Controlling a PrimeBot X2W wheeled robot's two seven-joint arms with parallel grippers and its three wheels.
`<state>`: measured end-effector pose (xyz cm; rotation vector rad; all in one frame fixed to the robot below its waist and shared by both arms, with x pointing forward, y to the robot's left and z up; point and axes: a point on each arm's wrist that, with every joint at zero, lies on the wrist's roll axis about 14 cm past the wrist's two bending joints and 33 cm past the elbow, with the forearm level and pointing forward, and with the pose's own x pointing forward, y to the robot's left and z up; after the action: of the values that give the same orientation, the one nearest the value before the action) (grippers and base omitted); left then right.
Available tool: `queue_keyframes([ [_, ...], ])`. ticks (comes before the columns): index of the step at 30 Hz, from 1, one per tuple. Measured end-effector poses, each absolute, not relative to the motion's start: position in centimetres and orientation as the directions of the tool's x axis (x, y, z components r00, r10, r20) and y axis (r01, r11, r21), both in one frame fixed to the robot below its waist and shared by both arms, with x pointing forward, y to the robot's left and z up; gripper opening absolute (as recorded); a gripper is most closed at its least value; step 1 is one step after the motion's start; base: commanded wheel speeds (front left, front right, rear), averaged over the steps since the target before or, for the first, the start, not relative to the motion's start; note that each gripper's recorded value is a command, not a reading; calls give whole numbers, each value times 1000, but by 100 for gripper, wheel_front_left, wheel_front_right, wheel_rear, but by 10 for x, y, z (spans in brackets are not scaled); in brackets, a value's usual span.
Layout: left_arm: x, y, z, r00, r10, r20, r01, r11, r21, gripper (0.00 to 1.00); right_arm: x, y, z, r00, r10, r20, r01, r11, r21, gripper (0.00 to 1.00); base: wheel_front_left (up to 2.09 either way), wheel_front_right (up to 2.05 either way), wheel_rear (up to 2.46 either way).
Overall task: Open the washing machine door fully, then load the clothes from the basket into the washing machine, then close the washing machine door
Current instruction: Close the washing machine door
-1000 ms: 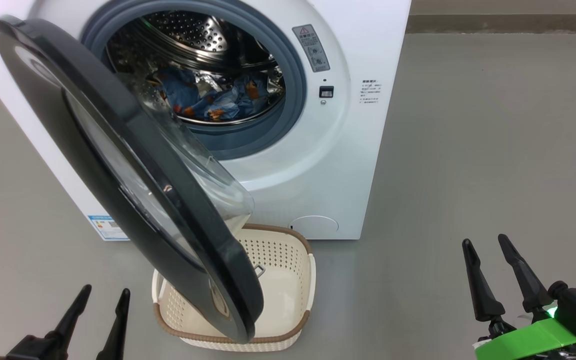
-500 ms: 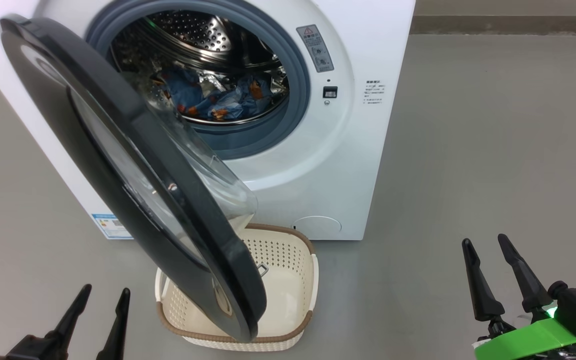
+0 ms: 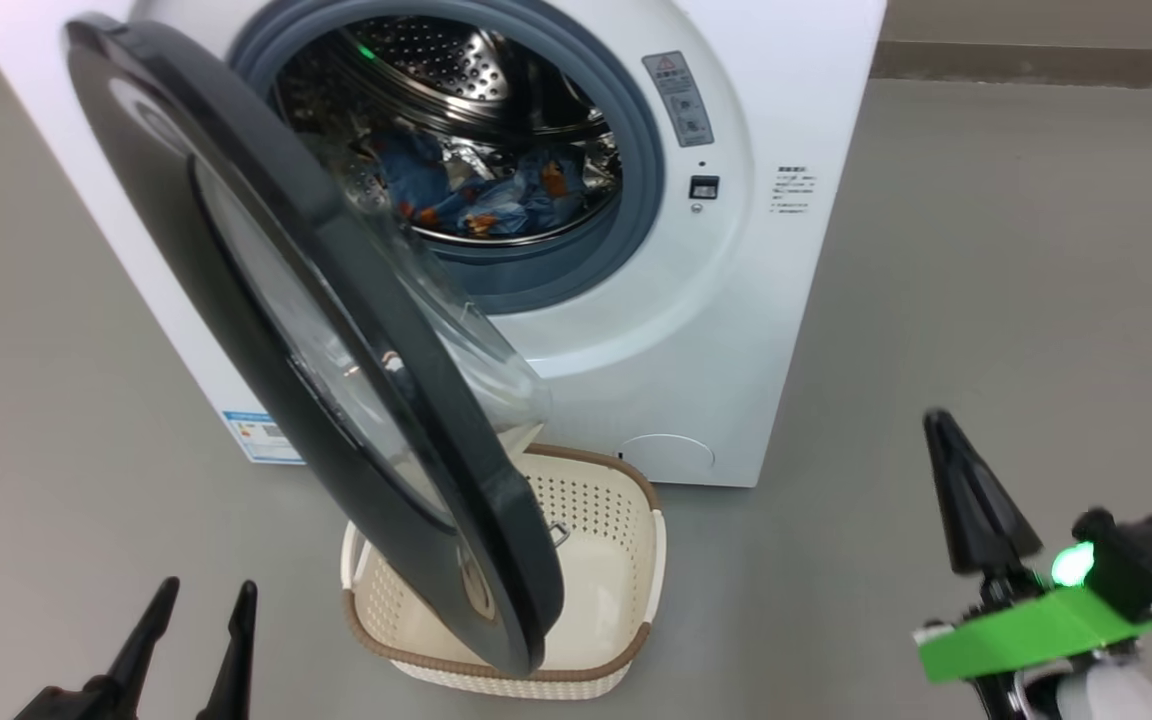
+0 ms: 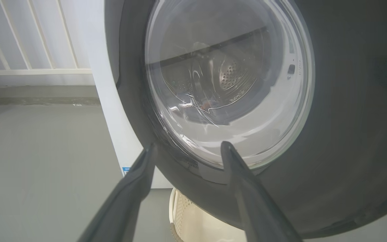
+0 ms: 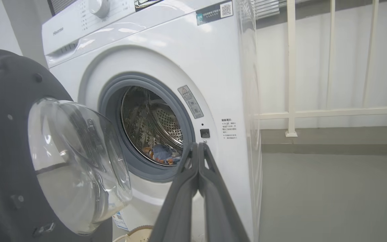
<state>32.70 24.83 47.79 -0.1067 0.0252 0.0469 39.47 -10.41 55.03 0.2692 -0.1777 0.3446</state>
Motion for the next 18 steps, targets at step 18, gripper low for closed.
queue_keyframes([
  [18, 301, 270, 488, 990, 143, 15, -140, 982, -129, 100, 351, 37, 716, 480, 600, 640, -806, 590, 51, 0, 0, 0, 0],
])
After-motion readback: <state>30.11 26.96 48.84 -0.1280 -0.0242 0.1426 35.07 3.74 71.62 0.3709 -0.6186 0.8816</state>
